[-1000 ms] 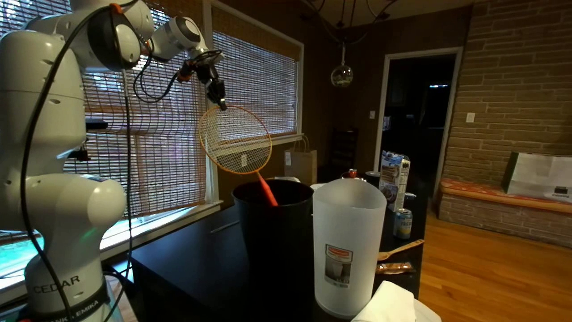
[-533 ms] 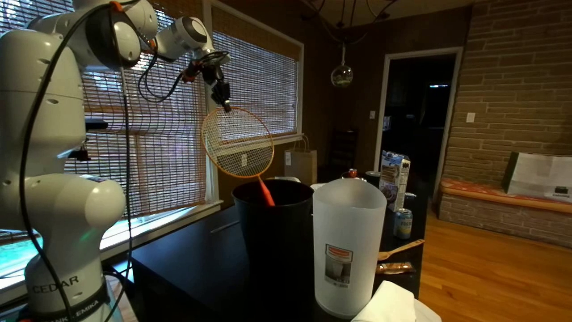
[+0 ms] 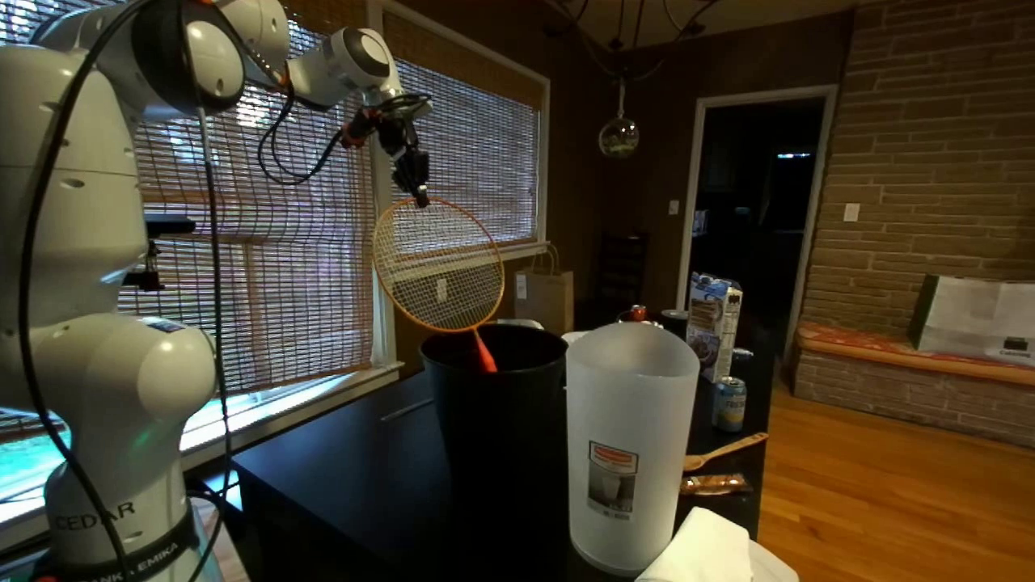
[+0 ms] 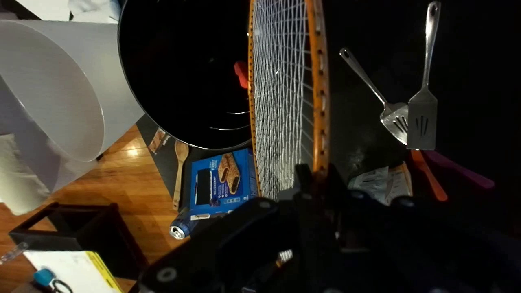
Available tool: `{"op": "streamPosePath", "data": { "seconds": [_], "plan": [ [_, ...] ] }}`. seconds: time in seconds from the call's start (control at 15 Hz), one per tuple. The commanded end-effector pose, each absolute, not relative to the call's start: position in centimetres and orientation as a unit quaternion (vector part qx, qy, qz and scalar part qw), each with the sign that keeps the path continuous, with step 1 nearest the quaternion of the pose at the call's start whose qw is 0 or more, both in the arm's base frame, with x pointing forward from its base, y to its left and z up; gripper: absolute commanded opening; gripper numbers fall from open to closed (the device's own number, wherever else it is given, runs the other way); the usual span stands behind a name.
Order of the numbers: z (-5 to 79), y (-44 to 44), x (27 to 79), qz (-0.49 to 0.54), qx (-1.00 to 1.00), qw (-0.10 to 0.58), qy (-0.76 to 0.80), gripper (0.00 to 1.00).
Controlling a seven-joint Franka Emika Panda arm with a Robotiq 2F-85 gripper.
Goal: Put the racket in the black bin.
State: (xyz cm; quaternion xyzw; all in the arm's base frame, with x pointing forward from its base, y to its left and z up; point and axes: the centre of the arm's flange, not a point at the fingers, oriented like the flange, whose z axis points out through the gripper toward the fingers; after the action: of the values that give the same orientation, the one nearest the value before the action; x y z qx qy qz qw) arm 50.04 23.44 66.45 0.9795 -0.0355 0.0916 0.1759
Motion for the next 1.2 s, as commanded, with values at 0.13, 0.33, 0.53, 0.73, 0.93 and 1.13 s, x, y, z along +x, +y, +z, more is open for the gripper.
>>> {"op": "streamPosePath", "data": {
  "seconds": [0.13, 0.33, 0.53, 0.73, 0.93, 1.13],
  "plan": [
    [64.1, 20.8, 49.3, 0.081, 0.985, 0.151, -0.014, 0.02],
    [62.8, 19.9, 49.8, 0.077, 0.987, 0.141, -0.008, 0.02],
    [61.5, 19.2, 50.1, 0.071, 0.988, 0.137, -0.006, 0.02],
    [60.8, 18.6, 50.2, 0.065, 0.989, 0.136, -0.006, 0.02],
    [60.4, 17.8, 50.2, 0.061, 0.989, 0.135, -0.01, 0.02],
    [60.4, 16.9, 49.9, 0.06, 0.989, 0.134, -0.018, 0.02]
  ]
}}
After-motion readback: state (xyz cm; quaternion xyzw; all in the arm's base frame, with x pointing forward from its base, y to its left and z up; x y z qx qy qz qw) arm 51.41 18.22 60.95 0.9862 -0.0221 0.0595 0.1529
